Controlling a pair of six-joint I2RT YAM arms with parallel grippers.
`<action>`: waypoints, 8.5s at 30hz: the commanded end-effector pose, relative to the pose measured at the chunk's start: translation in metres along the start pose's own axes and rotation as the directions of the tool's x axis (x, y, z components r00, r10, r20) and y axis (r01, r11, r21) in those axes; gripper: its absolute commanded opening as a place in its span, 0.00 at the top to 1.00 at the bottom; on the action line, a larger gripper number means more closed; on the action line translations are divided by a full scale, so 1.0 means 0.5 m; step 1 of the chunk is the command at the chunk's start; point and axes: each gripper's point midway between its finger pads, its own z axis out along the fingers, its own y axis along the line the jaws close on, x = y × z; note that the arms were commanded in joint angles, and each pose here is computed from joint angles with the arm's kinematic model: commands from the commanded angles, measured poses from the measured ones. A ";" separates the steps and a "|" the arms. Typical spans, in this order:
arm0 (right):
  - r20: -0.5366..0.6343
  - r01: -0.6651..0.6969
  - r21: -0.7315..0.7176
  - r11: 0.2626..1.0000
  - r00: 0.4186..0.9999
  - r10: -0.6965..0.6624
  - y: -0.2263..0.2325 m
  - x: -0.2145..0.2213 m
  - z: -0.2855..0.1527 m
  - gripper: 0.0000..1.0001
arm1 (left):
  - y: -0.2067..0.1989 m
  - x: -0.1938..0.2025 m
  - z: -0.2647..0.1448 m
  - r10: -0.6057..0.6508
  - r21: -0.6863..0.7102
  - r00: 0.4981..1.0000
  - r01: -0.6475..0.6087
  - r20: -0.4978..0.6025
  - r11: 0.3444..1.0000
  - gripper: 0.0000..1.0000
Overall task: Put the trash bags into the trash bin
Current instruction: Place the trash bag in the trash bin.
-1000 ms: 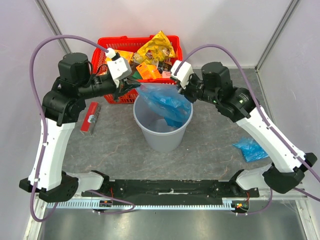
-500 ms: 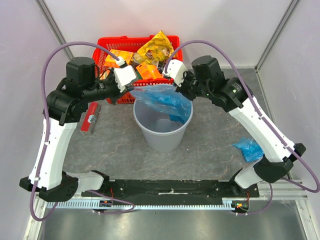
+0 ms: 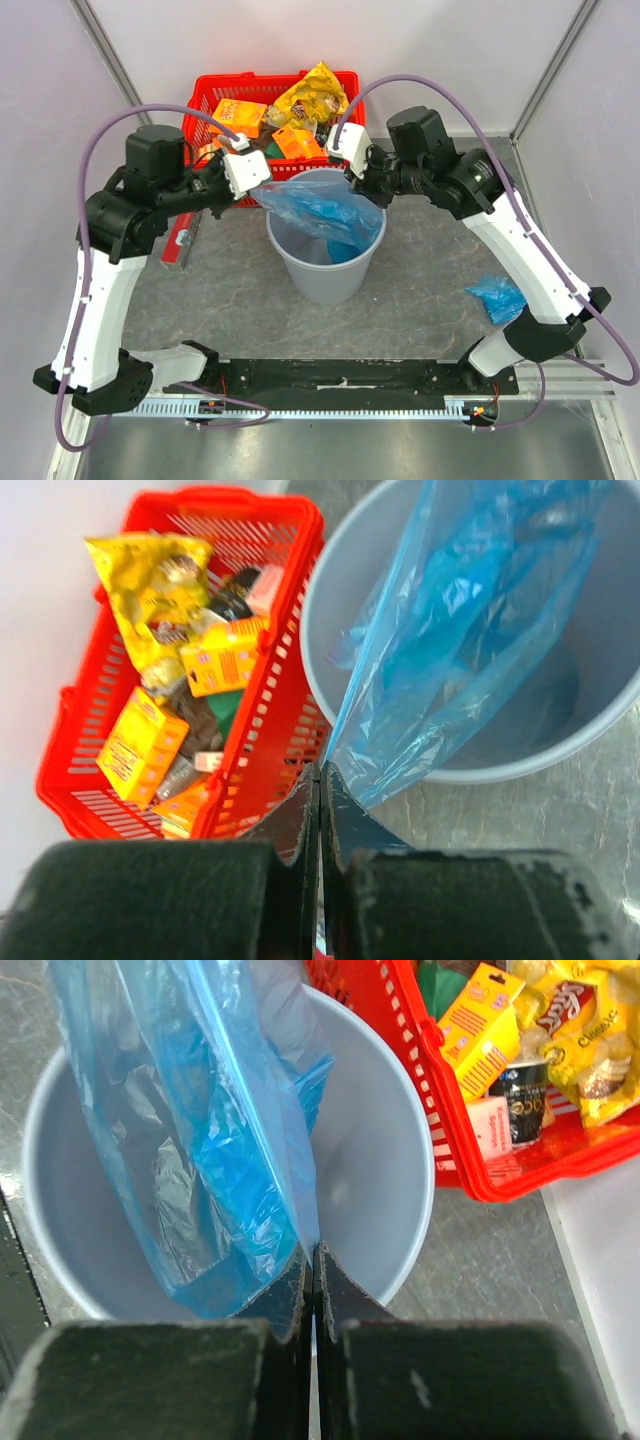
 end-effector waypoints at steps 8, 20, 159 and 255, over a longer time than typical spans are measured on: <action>-0.200 -0.075 0.243 0.967 0.972 0.126 -0.167 0.111 0.032 1.00 | 0.026 0.179 0.084 0.067 -0.045 0.955 -0.083 -0.288 0.996 0.98; -0.216 -0.026 0.326 0.945 0.971 0.101 -0.276 0.124 0.080 1.00 | 0.085 0.254 0.121 0.070 -0.145 0.896 -0.147 -0.439 0.978 0.98; -0.222 -0.158 0.272 0.949 0.950 0.222 -0.272 0.202 0.153 1.00 | 0.032 0.305 0.173 0.027 -0.063 0.901 -0.060 -0.433 0.996 0.98; -0.356 -0.240 0.263 0.934 0.876 0.325 -0.193 0.440 0.111 0.95 | -0.171 0.337 0.206 -0.031 0.168 0.976 0.068 -0.216 0.983 0.98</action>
